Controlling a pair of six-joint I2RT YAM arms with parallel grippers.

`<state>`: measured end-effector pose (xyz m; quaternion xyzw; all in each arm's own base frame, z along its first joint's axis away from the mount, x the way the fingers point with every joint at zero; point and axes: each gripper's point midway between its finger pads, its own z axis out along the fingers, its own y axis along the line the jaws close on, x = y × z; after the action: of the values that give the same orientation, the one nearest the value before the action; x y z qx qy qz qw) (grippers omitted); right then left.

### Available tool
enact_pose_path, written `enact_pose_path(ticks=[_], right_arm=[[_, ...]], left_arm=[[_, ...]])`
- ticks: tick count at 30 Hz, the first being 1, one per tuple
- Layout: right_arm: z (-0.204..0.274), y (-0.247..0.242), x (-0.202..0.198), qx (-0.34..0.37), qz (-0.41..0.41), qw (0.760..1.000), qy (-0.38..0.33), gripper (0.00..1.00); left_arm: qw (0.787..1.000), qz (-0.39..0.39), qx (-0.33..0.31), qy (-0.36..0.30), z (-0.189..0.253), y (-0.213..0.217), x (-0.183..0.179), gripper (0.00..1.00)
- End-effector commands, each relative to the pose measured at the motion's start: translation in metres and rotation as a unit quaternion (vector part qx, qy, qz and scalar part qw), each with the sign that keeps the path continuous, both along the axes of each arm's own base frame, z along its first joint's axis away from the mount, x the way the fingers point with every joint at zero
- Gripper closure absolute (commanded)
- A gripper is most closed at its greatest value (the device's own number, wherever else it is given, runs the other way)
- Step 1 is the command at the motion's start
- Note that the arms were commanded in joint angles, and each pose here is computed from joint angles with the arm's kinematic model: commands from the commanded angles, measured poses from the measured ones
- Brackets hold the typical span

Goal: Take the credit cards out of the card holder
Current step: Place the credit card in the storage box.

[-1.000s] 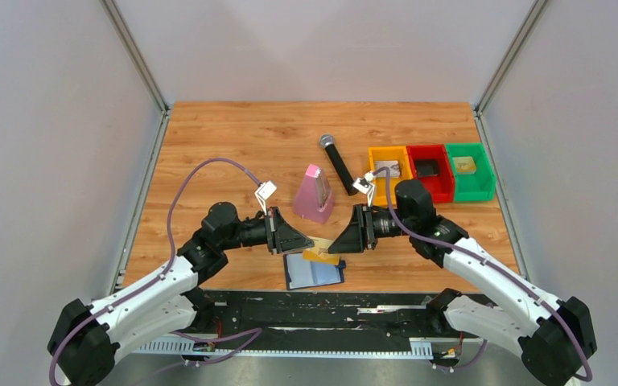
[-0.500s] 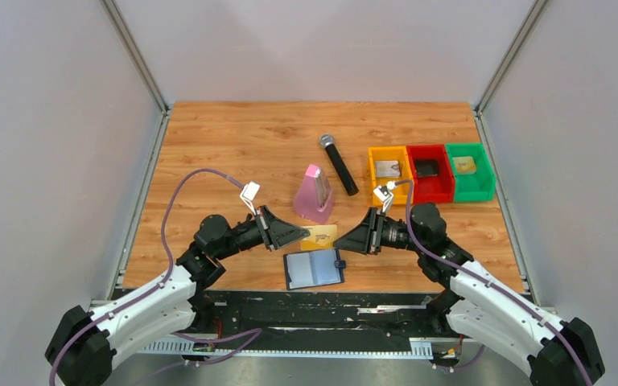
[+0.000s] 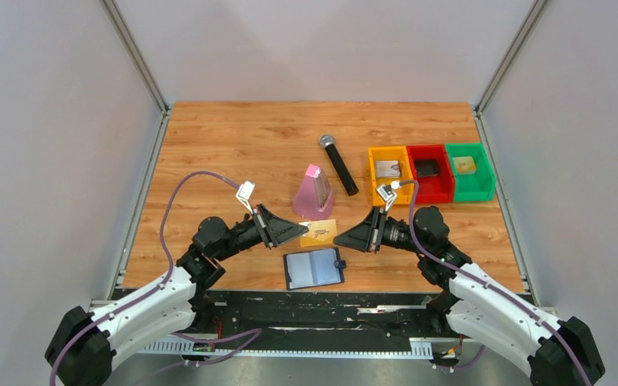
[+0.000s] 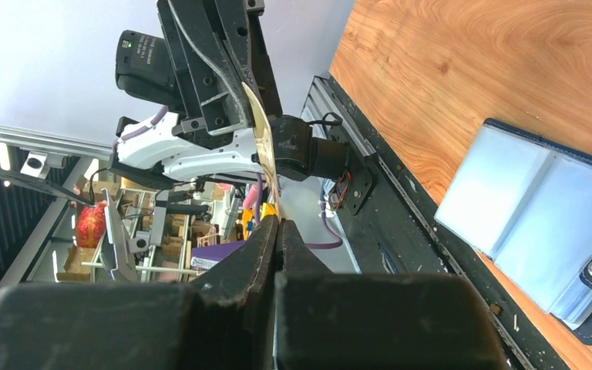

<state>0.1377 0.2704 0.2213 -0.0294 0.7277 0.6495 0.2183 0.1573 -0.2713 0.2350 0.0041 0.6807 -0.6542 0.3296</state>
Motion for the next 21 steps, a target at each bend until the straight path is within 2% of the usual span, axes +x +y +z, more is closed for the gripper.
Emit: enact_pose_path(ticks=[1, 2, 3, 4, 5, 6, 10, 11, 17, 21], right_arm=[[0.021, -0.003, 0.008, 0.017, -0.028, 0.998, -0.047, 1.00], [0.022, -0.005, 0.011, 0.009, -0.038, 0.998, -0.054, 1.00], [0.024, -0.007, 0.015, -0.002, -0.049, 0.997, -0.063, 1.00], [0.026, -0.011, 0.020, -0.016, -0.059, 0.995, -0.073, 1.00], [0.026, -0.015, 0.024, -0.030, -0.065, 0.994, -0.082, 1.00], [0.029, -0.019, 0.025, -0.039, -0.067, 0.993, -0.091, 1.00], [0.034, -0.044, 0.035, -0.081, -0.084, 0.986, -0.120, 1.00], [0.037, -0.051, 0.038, -0.095, -0.089, 0.984, -0.123, 1.00], [0.046, -0.099, 0.067, -0.172, -0.130, 0.966, -0.140, 1.00], [0.041, -0.152, 0.106, -0.235, -0.189, 0.947, -0.111, 1.00]], left_arm=[[1.000, 0.002, -0.015, -0.017, 0.012, 0.001, -0.001, 0.87], [1.000, 0.005, -0.013, -0.021, 0.013, 0.002, -0.001, 0.71], [1.000, 0.007, 0.001, -0.010, 0.006, 0.003, 0.000, 0.64], [1.000, 0.012, 0.005, -0.016, 0.008, 0.004, 0.000, 0.51], [1.000, 0.014, 0.019, -0.007, 0.002, 0.005, 0.000, 0.45], [1.000, 0.016, 0.022, -0.016, 0.005, 0.006, 0.000, 0.32], [0.998, 0.018, 0.056, -0.020, 0.001, 0.010, -0.002, 0.04], [0.998, 0.016, 0.066, -0.019, 0.001, 0.011, -0.003, 0.01], [0.990, 0.012, 0.135, -0.041, -0.006, 0.016, -0.003, 0.00], [0.982, -0.005, 0.177, -0.059, -0.003, 0.018, -0.006, 0.00]])
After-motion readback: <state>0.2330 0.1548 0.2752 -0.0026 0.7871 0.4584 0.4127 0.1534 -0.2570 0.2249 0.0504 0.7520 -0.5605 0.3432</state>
